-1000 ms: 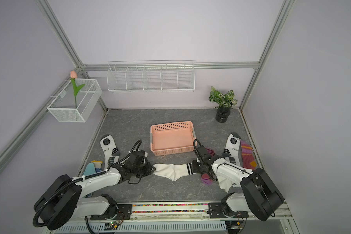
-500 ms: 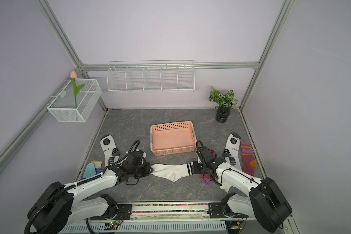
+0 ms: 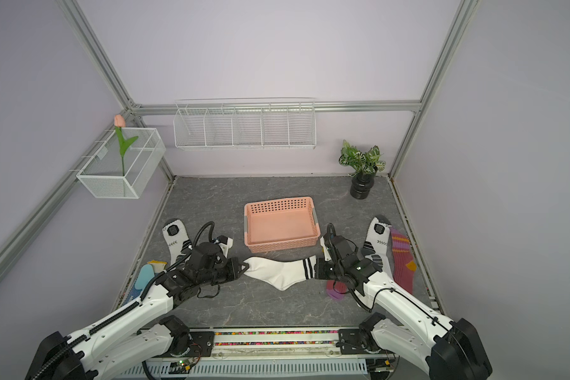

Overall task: Place the socks together as a pair
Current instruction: Pick up a pair of socks from the center of the board, then place a pair of socks in the bin, then adjust a pair of socks in the bin.

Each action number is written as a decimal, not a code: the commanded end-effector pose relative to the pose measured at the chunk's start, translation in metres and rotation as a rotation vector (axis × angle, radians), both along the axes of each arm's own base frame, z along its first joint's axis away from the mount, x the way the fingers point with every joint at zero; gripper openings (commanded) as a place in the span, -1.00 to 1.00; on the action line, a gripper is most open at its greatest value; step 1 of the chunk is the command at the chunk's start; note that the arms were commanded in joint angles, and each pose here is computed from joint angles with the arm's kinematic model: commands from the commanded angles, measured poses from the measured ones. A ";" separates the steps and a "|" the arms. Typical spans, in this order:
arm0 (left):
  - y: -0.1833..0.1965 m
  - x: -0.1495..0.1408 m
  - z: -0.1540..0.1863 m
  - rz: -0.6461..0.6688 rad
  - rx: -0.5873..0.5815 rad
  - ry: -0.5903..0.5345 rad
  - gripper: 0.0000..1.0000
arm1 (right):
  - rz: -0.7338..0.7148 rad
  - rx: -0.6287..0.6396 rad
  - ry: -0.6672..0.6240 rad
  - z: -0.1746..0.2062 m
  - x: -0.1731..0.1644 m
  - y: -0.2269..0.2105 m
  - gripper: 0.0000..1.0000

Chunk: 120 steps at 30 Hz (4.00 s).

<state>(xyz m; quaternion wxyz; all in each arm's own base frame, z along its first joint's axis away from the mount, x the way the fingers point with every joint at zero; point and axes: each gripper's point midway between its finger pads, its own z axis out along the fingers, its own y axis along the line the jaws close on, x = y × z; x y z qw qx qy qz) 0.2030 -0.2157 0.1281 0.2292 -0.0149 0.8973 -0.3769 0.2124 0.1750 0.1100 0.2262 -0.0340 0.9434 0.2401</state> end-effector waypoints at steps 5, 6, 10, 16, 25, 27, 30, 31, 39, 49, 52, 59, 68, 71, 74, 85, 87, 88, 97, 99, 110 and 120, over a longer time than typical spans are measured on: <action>-0.008 0.005 0.049 -0.012 -0.050 -0.058 -1.00 | 0.037 -0.027 -0.087 0.049 0.007 0.000 -0.86; -0.008 0.008 0.054 -0.005 -0.052 -0.068 -1.00 | 0.035 -0.040 -0.098 0.054 0.010 -0.001 -0.86; -0.009 0.018 0.077 0.008 -0.055 -0.125 -1.00 | 0.032 -0.086 -0.142 0.077 0.024 -0.002 -0.86; -0.010 0.042 0.099 0.037 -0.003 -0.168 -1.00 | 0.038 -0.124 -0.219 0.109 0.051 0.004 -0.86; -0.019 0.094 0.107 0.064 0.037 -0.181 -1.00 | 0.061 -0.161 -0.265 0.125 0.107 0.024 -0.86; -0.022 0.106 0.106 0.065 0.053 -0.186 -1.00 | 0.067 -0.181 -0.260 0.121 0.121 0.027 -0.86; -0.021 0.123 0.098 0.076 0.090 -0.175 -1.00 | 0.073 -0.204 -0.250 0.111 0.141 0.031 -0.86; -0.020 0.129 0.094 0.079 0.106 -0.168 -1.00 | 0.072 -0.209 -0.244 0.108 0.147 0.032 -0.86; -0.029 0.166 0.048 0.052 0.225 -0.106 -1.00 | 0.099 -0.280 -0.209 0.074 0.189 0.039 -0.86; -0.029 0.192 0.005 0.069 0.341 -0.053 -1.00 | 0.122 -0.365 -0.149 0.030 0.218 0.040 -0.86; -0.025 0.197 -0.004 0.074 0.395 -0.047 -1.00 | 0.122 -0.404 -0.137 0.022 0.224 0.037 -0.86; -0.024 0.211 -0.014 0.051 0.478 -0.057 -1.00 | 0.129 -0.448 -0.099 0.003 0.225 0.035 -0.86; -0.022 0.219 -0.014 0.045 0.530 -0.052 -1.00 | 0.134 -0.465 -0.092 0.001 0.229 0.035 -0.80; -0.025 0.221 -0.012 0.025 0.544 -0.045 -0.93 | 0.134 -0.457 -0.092 0.001 0.229 0.037 -0.64; -0.028 0.220 -0.011 0.015 0.561 -0.043 -0.43 | 0.133 -0.465 -0.087 0.000 0.231 0.037 -0.41; -0.029 0.229 0.035 0.091 0.562 -0.122 0.40 | 0.101 -0.453 -0.159 0.033 0.233 0.034 -0.09; -0.030 0.230 0.040 0.097 0.555 -0.129 0.39 | 0.097 -0.437 -0.180 0.042 0.230 0.035 -0.09; -0.030 0.229 0.041 0.096 0.553 -0.123 0.38 | 0.099 -0.426 -0.186 0.043 0.229 0.036 -0.10; -0.011 0.223 0.045 0.222 0.485 -0.094 0.24 | 0.212 -0.415 -0.115 0.008 0.209 0.082 -0.49; 0.006 0.223 0.047 0.272 0.503 -0.090 0.21 | 0.241 -0.417 -0.087 -0.006 0.206 0.098 -0.60; 0.021 0.217 0.020 0.288 0.526 -0.017 0.18 | 0.266 -0.439 -0.021 -0.055 0.214 0.121 -0.70; 0.017 0.214 -0.010 0.253 0.530 0.050 -0.11 | 0.238 -0.476 0.020 -0.078 0.217 0.104 -0.72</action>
